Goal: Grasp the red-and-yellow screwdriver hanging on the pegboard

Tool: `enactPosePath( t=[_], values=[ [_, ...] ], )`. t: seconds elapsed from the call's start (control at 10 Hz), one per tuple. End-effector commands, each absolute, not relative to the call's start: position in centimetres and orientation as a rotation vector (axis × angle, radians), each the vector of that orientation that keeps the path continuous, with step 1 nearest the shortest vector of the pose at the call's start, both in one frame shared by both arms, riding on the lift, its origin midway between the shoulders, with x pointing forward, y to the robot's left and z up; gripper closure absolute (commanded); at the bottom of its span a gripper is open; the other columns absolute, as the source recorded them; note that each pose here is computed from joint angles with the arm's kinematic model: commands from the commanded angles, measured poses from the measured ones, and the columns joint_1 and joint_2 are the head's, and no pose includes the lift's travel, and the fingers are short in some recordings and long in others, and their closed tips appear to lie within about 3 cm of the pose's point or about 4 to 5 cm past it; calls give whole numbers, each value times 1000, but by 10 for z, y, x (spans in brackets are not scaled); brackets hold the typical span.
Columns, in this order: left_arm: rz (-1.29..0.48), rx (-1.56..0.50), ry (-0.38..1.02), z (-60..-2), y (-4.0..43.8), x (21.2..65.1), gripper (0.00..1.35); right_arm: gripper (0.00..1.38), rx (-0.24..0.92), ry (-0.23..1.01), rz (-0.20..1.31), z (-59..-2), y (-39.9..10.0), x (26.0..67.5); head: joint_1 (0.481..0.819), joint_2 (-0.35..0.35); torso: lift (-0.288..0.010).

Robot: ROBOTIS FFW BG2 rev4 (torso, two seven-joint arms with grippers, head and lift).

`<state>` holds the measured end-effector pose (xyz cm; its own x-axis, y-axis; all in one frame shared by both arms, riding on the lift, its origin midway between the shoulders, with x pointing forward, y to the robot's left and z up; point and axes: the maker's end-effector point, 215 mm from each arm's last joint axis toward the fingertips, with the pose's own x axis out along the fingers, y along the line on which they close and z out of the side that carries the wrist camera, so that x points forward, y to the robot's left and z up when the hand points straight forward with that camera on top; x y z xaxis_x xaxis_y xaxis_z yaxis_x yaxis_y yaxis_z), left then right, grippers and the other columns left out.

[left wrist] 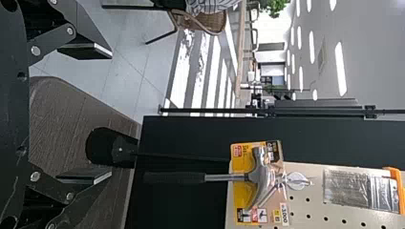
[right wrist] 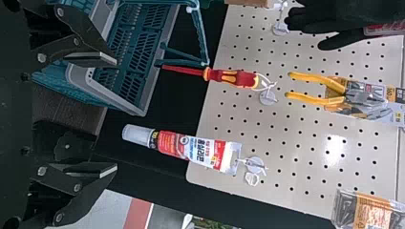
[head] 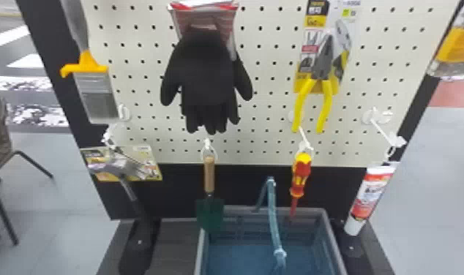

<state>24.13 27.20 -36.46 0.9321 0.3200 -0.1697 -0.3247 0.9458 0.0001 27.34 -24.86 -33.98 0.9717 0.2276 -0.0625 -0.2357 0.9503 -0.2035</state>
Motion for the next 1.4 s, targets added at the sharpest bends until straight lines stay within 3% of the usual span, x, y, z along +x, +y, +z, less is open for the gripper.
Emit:
enactPosePath(
  t=[0.0, 1.3],
  values=[
    [330, -28, 169, -365, 272, 241, 398, 483, -210, 38, 234, -340, -249, 274, 549, 0, -100],
    [322, -26, 168, -365, 270, 245, 397, 483, -153, -14, 259, -332, -246, 296, 549, 0, -100]
  ],
)
